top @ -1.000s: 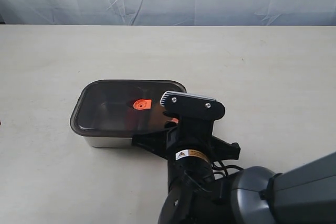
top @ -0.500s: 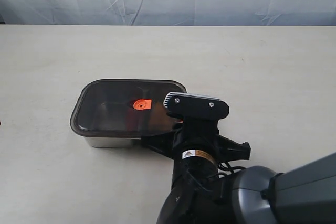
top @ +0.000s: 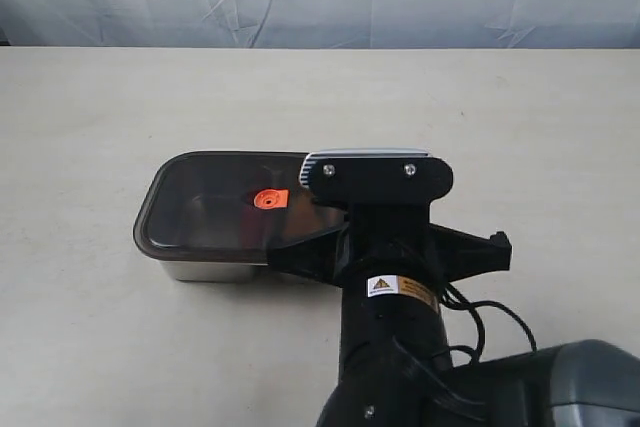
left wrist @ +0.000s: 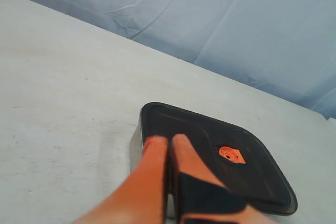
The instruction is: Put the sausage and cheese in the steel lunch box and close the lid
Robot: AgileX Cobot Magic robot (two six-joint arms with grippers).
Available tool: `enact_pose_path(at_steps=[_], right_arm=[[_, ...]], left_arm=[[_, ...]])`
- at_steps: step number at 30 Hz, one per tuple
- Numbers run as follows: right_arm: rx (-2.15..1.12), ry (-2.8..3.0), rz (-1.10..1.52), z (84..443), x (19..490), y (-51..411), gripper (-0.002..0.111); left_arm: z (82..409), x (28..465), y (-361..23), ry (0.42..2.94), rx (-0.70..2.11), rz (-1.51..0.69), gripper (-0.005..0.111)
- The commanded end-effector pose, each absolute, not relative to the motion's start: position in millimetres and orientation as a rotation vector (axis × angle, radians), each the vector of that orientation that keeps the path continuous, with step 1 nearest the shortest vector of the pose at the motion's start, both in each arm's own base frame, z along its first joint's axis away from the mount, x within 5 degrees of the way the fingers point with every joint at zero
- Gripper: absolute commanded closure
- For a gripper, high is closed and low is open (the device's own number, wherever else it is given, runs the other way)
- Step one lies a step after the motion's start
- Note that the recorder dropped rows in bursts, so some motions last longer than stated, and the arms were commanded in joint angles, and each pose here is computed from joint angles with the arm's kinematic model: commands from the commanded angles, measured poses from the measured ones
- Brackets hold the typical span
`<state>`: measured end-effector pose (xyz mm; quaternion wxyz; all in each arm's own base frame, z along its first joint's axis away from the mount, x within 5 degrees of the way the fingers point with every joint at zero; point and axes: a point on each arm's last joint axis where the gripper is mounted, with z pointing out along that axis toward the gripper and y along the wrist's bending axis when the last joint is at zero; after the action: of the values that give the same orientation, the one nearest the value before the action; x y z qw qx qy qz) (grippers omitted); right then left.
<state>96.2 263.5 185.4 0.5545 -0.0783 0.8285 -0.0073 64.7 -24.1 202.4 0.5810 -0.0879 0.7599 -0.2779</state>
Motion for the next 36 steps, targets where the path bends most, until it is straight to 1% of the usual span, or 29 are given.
enact_pose_path(at_steps=[1, 4, 7, 11, 14, 16, 20, 22, 25, 31, 33, 36], right_arm=[[-0.306, 2.015, -0.001, 191, 102, 263, 0.109], [-0.371, 2.124, 0.093, 189, 120, 263, 0.109], [-0.369, 2.197, 0.182, 190, 138, 259, 0.109], [-0.390, 2.214, 0.233, 195, 153, 253, 0.109], [-0.473, 2.217, 0.271, 197, 159, 252, 0.109], [-0.509, 2.233, 0.314, 196, 162, 252, 0.109], [-0.525, 2.262, 0.393, 195, 168, 252, 0.109], [-0.568, 2.266, 0.449, 195, 170, 253, 0.109], [-0.612, 2.276, 0.497, 192, 175, 253, 0.109], [-0.647, 2.335, 0.531, 176, 186, 253, 0.109], [-0.711, 2.355, 0.578, 167, 190, 264, 0.109], [-0.711, 2.377, 0.567, 156, 197, 275, 0.109]], left_arm=[[212, 64, -27, 1.772, -0.188, -0.682, 0.107], [225, 63, -29, 1.748, -0.068, -0.639, 0.107], [238, 65, -34, 1.733, 0.031, -0.625, 0.107], [251, 76, -43, 1.743, 0.181, -0.599, 0.107], [259, 91, -58, 1.763, 0.351, -0.626, 0.107], [258, 110, -68, 1.793, 0.469, -0.621, 0.107], [237, 156, -80, 1.990, 0.522, -0.612, 0.107], [221, 178, -86, 2.103, 0.520, -0.629, 0.107], [201, 198, -95, 2.213, 0.531, -0.687, 0.107], [177, 211, -108, 2.302, 0.591, -0.845, 0.107], [171, 212, -107, 2.330, 0.582, -0.823, 0.107], [168, 214, -104, 2.350, 0.589, -0.760, 0.107]])
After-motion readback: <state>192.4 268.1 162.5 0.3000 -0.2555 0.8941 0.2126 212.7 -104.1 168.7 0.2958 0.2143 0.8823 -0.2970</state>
